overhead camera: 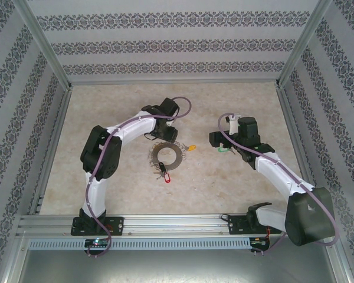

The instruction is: Put the keys on the keyring

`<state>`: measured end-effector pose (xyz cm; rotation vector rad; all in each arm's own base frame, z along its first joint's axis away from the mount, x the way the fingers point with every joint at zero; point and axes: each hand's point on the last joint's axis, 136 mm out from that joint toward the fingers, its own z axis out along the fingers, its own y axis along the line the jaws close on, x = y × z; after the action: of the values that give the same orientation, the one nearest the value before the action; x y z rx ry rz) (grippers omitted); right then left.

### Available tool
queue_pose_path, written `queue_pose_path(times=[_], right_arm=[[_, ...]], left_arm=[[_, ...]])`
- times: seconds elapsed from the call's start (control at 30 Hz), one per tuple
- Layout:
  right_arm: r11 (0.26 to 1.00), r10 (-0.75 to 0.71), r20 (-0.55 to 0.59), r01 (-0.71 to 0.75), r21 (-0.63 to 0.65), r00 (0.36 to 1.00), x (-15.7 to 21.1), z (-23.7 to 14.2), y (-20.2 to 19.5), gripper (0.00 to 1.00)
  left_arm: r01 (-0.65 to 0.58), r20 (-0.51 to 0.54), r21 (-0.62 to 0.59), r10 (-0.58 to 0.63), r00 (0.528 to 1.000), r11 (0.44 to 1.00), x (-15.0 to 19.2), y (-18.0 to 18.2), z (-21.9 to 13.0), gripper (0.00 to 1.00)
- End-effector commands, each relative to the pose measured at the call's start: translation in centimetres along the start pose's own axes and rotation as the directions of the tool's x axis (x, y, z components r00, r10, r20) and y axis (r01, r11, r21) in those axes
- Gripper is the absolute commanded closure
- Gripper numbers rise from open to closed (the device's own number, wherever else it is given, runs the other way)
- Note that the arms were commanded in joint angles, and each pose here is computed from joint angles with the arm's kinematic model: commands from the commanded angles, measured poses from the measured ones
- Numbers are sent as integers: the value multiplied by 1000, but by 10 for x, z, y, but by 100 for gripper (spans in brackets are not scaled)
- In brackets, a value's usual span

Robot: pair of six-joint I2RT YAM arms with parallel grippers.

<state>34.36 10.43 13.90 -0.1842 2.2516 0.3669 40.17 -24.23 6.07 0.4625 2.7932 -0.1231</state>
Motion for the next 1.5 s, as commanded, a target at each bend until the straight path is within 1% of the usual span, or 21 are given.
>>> queue_pose_path(times=[0.0, 0.07, 0.2, 0.73, 0.9, 1.23, 1.47], right_arm=[[1000, -22, 46, 22, -8, 999, -17, -4, 5, 2], [1000, -21, 46, 22, -6, 999, -17, -4, 4, 2], [1000, -26, 53, 26, -2, 998, -19, -6, 3, 2], [999, -35, 92, 33, 30, 995, -27, -18, -6, 2], [999, -38, 102, 34, 42, 994, -29, -23, -10, 2], [998, -37, 113, 32, 53, 993, -28, -27, -16, 2], [998, -40, 117, 33, 61, 992, -27, -29, -19, 2]], left_arm=[[5, -29, -77, -8, 1000, 997, 1, 8, 0, 47], [2, -31, -83, -5, 1000, 997, -1, 8, 4, 50], [-15, -48, -87, 11, 999, 996, -1, 4, 9, 51], [-50, -109, -128, 36, 993, 991, 15, 5, 25, 60], [-57, -117, -136, 41, 992, 989, 17, 6, 26, 61], [-72, -123, -135, 55, 991, 988, 15, -2, 30, 56], [-75, -129, -163, 54, 990, 984, 18, 2, 28, 59]])
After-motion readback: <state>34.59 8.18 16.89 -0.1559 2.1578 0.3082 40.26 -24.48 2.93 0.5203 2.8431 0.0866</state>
